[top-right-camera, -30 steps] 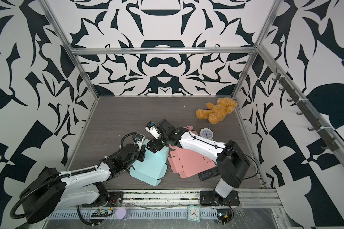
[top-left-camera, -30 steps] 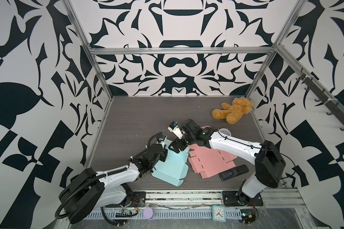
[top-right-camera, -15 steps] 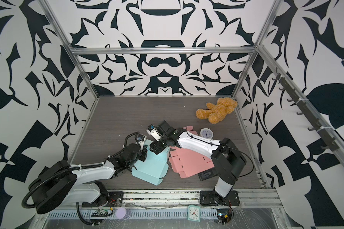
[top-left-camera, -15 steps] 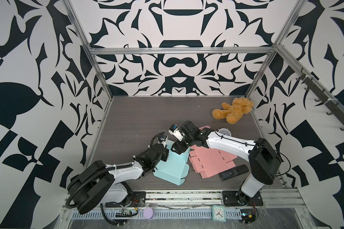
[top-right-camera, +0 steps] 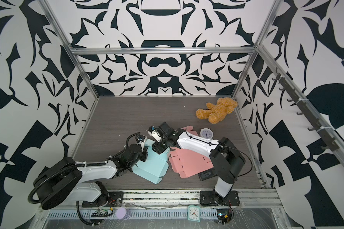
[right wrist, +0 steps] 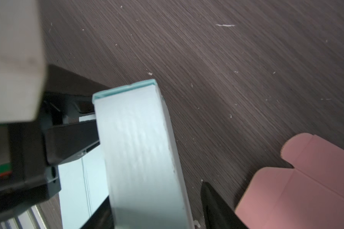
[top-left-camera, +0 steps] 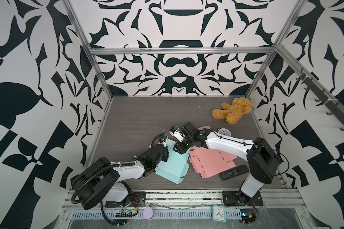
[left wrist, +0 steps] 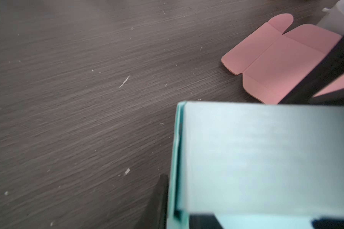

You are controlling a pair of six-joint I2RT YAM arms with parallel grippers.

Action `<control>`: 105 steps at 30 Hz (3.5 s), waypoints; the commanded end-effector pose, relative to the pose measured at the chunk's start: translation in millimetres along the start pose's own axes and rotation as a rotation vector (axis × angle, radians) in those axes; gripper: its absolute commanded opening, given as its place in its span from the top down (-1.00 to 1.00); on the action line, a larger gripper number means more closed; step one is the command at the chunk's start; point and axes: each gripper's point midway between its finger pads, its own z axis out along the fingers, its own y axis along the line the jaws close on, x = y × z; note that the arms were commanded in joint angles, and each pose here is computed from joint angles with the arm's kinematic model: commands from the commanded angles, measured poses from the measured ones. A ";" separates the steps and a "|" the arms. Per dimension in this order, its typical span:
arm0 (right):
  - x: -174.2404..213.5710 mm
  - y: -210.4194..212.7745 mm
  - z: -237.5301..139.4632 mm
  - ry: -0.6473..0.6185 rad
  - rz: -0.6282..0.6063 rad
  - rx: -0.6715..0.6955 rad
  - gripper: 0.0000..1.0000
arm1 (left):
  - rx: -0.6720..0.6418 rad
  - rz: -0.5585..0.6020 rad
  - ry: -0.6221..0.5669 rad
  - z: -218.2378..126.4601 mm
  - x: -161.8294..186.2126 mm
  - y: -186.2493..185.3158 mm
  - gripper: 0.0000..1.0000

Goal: Fold the paper box

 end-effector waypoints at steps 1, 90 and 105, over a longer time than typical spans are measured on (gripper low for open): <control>-0.2 -5.1 -6.6 0.002 -0.010 0.035 -0.25 | 0.007 -0.016 -0.004 -3.2 3.7 -0.2 0.52; 7.8 -40.6 -20.1 -0.179 0.420 -0.160 -0.97 | -0.220 -0.870 0.395 -92.6 7.1 40.9 0.90; -45.8 -48.9 -101.2 -0.476 0.138 -0.032 -1.00 | -0.103 -0.293 0.512 -135.9 -54.7 36.1 0.90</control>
